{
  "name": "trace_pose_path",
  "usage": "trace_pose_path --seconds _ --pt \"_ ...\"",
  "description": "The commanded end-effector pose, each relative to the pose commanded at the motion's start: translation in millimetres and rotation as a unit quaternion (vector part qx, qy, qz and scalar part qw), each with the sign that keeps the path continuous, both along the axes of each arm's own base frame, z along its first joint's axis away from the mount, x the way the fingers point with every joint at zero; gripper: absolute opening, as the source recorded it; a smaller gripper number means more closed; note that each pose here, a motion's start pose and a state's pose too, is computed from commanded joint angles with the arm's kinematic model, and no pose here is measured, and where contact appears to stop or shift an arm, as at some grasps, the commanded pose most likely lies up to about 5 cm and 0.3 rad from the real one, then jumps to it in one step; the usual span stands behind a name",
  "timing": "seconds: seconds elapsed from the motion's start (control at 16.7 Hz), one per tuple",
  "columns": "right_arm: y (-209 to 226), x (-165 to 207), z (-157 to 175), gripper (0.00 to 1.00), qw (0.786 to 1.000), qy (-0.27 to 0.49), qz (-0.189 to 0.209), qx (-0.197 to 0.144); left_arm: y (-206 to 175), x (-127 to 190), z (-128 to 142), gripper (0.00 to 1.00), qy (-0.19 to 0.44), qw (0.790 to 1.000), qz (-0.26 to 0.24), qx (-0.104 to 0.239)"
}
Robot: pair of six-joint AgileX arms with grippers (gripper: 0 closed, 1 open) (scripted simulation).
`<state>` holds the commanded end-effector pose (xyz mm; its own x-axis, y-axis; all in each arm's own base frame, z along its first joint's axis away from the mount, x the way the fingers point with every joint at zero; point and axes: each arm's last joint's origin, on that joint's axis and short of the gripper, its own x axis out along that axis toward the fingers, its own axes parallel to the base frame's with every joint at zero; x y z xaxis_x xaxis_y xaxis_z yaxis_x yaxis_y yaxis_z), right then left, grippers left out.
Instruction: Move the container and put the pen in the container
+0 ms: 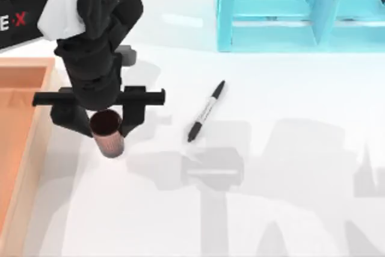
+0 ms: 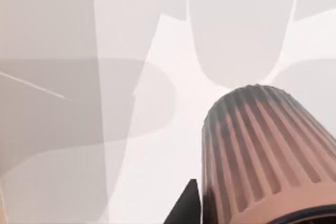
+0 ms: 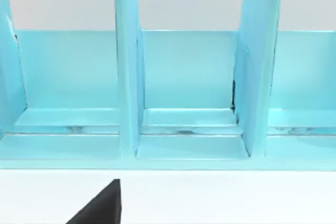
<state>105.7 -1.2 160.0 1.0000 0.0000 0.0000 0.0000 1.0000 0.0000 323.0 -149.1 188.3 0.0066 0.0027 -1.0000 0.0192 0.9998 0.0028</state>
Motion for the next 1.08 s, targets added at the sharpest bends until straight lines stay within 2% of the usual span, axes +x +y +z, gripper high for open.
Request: trace_pose_path --seconds 0.12,0.36,1.08 --pt "0.0 0.0 0.0 1.00 1.000 0.000 0.000 0.000 0.0 -1.1 -12.1 0.00 0.004 1.000 0.000 0.002" --pt "0.0 0.0 0.0 1.00 1.000 0.000 0.000 0.000 -0.1 -1.1 -13.3 0.00 0.005 1.000 0.000 0.003" --pt "0.0 0.0 0.0 1.00 1.000 0.000 0.000 0.000 -0.1 -1.1 -13.3 0.90 0.005 1.000 0.000 0.003"
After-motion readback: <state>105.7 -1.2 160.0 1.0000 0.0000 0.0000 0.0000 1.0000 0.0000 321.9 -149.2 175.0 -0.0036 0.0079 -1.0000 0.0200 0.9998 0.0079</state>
